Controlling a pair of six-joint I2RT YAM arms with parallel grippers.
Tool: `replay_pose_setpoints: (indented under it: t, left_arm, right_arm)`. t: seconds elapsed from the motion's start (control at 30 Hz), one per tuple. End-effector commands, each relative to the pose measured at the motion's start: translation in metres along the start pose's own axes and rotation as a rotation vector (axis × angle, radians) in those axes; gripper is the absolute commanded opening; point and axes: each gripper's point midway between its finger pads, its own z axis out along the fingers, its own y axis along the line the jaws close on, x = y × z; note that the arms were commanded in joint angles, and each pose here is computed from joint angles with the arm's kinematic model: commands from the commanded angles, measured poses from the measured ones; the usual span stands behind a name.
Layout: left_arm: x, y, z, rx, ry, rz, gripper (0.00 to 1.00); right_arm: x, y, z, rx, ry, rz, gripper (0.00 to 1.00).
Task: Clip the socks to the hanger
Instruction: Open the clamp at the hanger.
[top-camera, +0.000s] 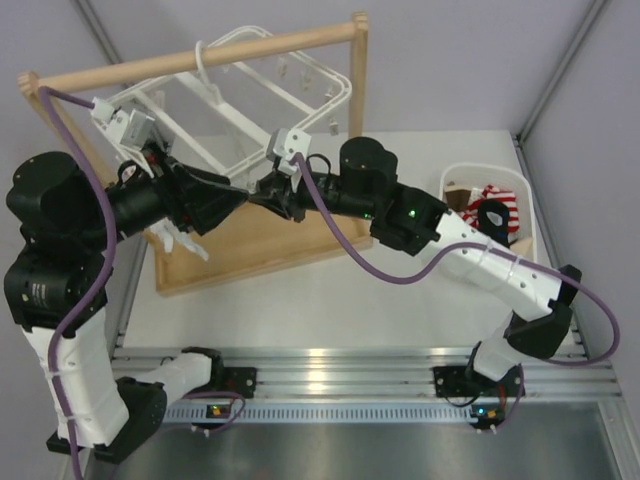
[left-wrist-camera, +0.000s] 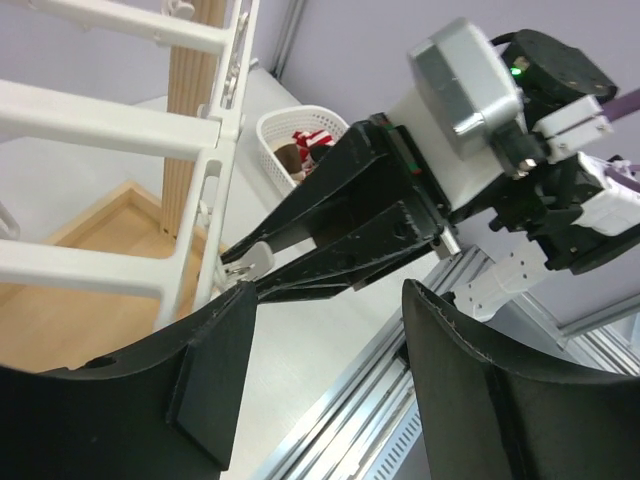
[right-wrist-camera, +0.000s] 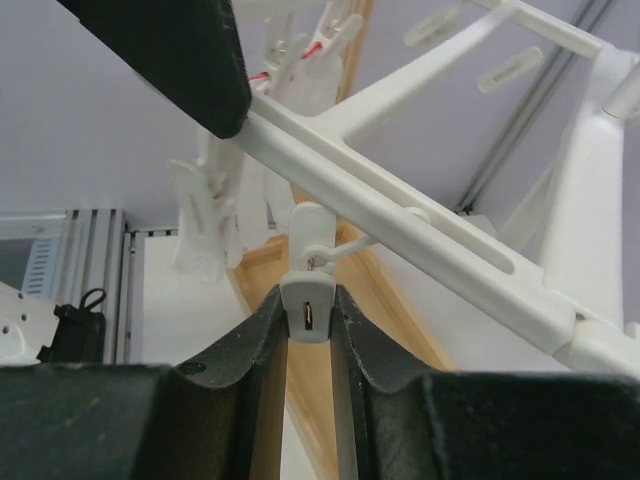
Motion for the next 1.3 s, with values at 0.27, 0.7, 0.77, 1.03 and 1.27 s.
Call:
replay_pose_setpoints:
  t: [0.27, 0.7, 0.77, 1.03, 1.27]
  left_arm:
    - [0.013, -0.014, -0.009, 0.075, 0.057, -0.023, 0.64]
    - [0.021, 0.063, -0.008, -0.309, 0.038, -0.021, 0.61]
    - [0.023, 0.065, -0.005, -0.306, 0.039, -0.045, 0.61]
    - [0.03, 0.079, 0.004, -0.323, 0.068, -0.082, 0.61]
    - [0.019, 0.085, 0.008, -0.348, 0.03, -0.103, 0.59]
  right_arm:
    - [-0.038, 0.039, 0.011, -0.191, -0.081, 0.008, 0.0]
    - [-0.03, 0.029, 0.022, -0.075, -0.045, 0.015, 0.0]
    - [-0.029, 0.031, 0.026, -0.072, -0.038, 0.023, 0.0]
    - [-0.027, 0.026, 0.032, -0.04, -0.002, 0.037, 0.0]
    - [-0.025, 0.028, 0.031, -0.01, 0.019, 0.003, 0.0]
